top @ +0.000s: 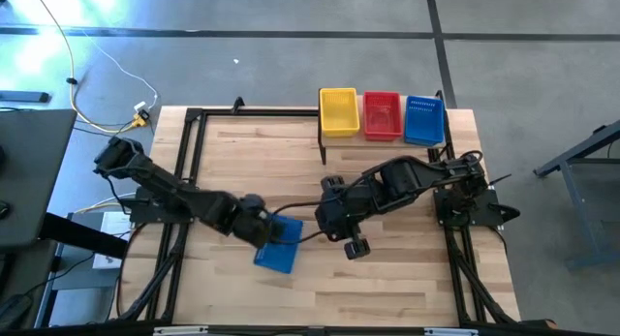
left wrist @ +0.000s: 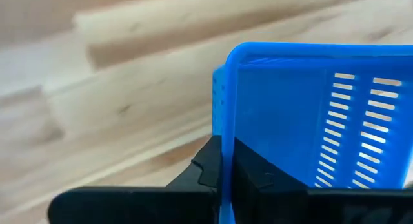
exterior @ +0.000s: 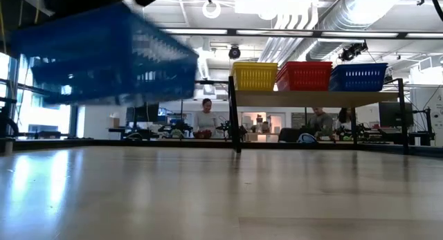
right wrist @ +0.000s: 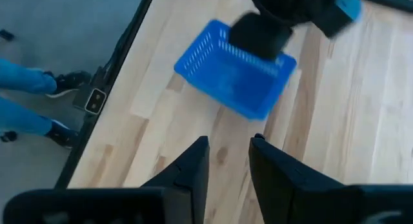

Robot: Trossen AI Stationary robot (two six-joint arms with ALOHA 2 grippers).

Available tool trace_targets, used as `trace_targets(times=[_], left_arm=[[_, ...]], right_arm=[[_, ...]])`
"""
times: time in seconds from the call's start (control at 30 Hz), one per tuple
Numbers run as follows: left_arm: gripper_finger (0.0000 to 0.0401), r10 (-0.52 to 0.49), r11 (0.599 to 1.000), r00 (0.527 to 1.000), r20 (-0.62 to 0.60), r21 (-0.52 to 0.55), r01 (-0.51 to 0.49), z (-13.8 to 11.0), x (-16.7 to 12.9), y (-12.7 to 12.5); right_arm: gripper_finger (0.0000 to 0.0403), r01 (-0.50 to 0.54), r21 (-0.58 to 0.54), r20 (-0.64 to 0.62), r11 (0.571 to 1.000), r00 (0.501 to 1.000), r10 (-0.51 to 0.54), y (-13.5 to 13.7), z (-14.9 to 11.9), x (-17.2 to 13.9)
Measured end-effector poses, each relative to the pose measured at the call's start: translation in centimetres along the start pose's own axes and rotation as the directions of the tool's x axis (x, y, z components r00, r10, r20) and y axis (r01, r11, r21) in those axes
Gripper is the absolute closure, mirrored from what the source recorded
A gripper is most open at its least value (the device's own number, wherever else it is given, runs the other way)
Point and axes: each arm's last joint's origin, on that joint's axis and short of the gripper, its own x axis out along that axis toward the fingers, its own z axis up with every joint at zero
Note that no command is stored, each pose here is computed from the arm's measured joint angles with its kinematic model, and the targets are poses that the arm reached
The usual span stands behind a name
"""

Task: Stack baskets on shelf by color
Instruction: Stack the blue basket on the stacked blue baskets on the shelf

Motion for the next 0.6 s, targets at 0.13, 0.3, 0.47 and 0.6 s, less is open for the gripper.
trace_targets(times=[0.13,0.3,0.47,0.6], left_arm=[[0.0399,-0.047,0.999,0.998,0.040,0.004,0.047,2.1,-0.9,-1.6],[0.0399,-0.094,0.996,0.992,0.079,0.009,0.094,5.0,-2.0,-3.2],[0.0399,-0.136,0.991,0.983,0.121,0.017,0.135,7.6,-3.2,-4.4],[0.0399,-0.175,0.985,0.975,0.135,0.024,0.173,9.4,-4.2,-5.2]], right_arm=[[0.0283,0.003,-0.027,0.028,1.000,1.000,-0.002,0.0,0.3,0.0],[0.0260,0.005,-0.014,0.069,1.000,0.998,-0.004,0.0,0.7,0.1],[0.0259,0.004,0.012,0.058,1.000,0.998,-0.005,0.0,0.9,1.0],[0.0259,0.007,0.012,0.017,1.000,1.000,-0.007,0.0,1.0,2.7]])
